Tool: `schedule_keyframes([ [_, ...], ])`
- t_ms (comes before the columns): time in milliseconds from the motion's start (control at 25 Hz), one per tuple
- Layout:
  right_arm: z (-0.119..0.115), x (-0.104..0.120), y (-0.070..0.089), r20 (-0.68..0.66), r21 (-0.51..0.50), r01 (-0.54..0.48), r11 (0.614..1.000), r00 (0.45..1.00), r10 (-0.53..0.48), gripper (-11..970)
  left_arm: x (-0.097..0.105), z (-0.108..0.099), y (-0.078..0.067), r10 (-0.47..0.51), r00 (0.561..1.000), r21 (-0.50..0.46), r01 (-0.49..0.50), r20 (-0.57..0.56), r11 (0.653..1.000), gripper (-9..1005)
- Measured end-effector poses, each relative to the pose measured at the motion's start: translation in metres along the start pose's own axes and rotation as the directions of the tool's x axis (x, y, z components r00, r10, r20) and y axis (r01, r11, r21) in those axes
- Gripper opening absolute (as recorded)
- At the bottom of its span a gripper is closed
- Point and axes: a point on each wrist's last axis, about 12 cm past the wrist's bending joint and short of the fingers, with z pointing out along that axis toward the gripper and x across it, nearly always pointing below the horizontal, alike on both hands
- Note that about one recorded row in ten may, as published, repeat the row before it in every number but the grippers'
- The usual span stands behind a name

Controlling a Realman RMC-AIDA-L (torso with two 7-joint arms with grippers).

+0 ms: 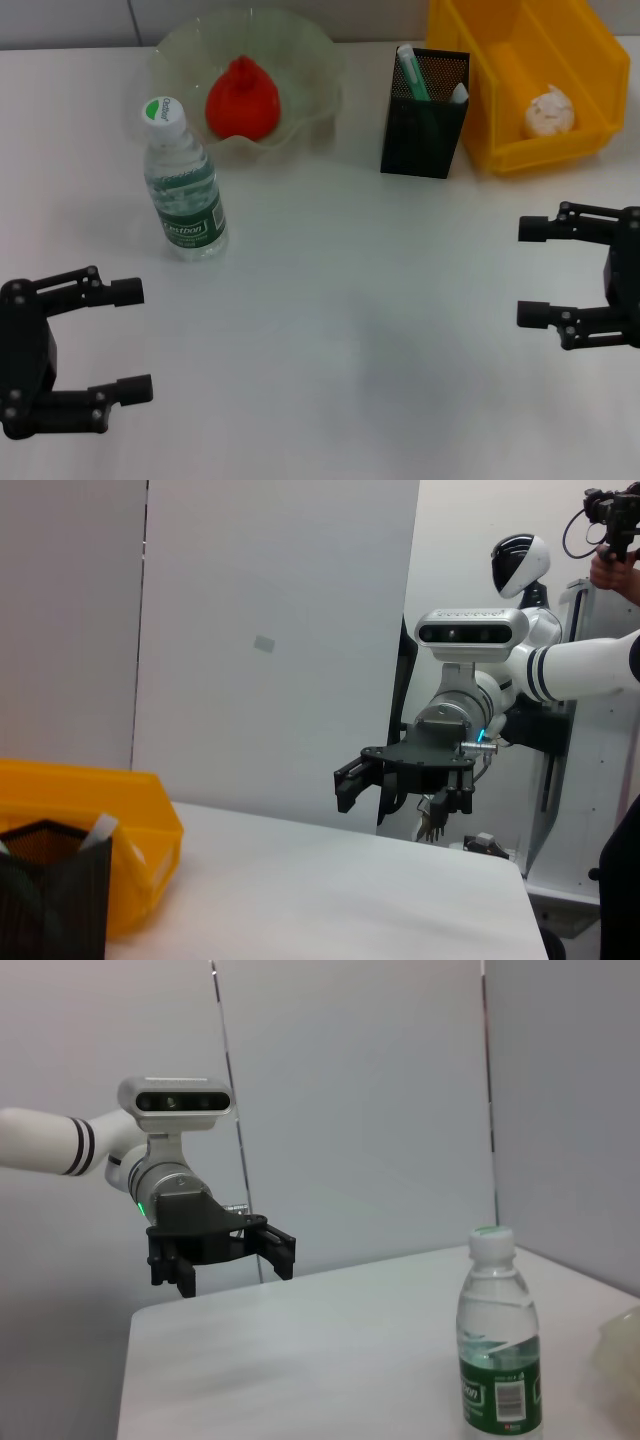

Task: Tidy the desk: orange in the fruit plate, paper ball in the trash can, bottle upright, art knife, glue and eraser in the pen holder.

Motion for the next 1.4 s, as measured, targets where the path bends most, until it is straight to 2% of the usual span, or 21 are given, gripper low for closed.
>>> schedule_keyframes([
  [600,0.043,0.005,-0.018,-0.057,-0.041,-0.019,0.999,0.998,0.016,838,0.008,-0.005,0.003,-0.011,0.999,0.006,0.011,-0.047,1.0,844],
  [1040,0.04,0.008,-0.018,-0.044,-0.025,-0.015,1.0,0.999,0.014,838,0.008,-0.006,0.005,-0.01,0.999,-0.016,0.009,-0.047,1.0,844],
  [1320,0.036,0.012,-0.016,-0.038,-0.01,-0.025,1.0,0.999,0.024,838,0.001,-0.002,0.017,-0.021,0.998,-0.012,0.02,-0.061,1.0,844],
  [1400,0.036,0.013,-0.015,-0.035,-0.013,-0.026,1.0,0.999,0.026,838,-0.003,0.006,0.026,-0.021,0.996,0.001,0.021,-0.084,1.0,844],
])
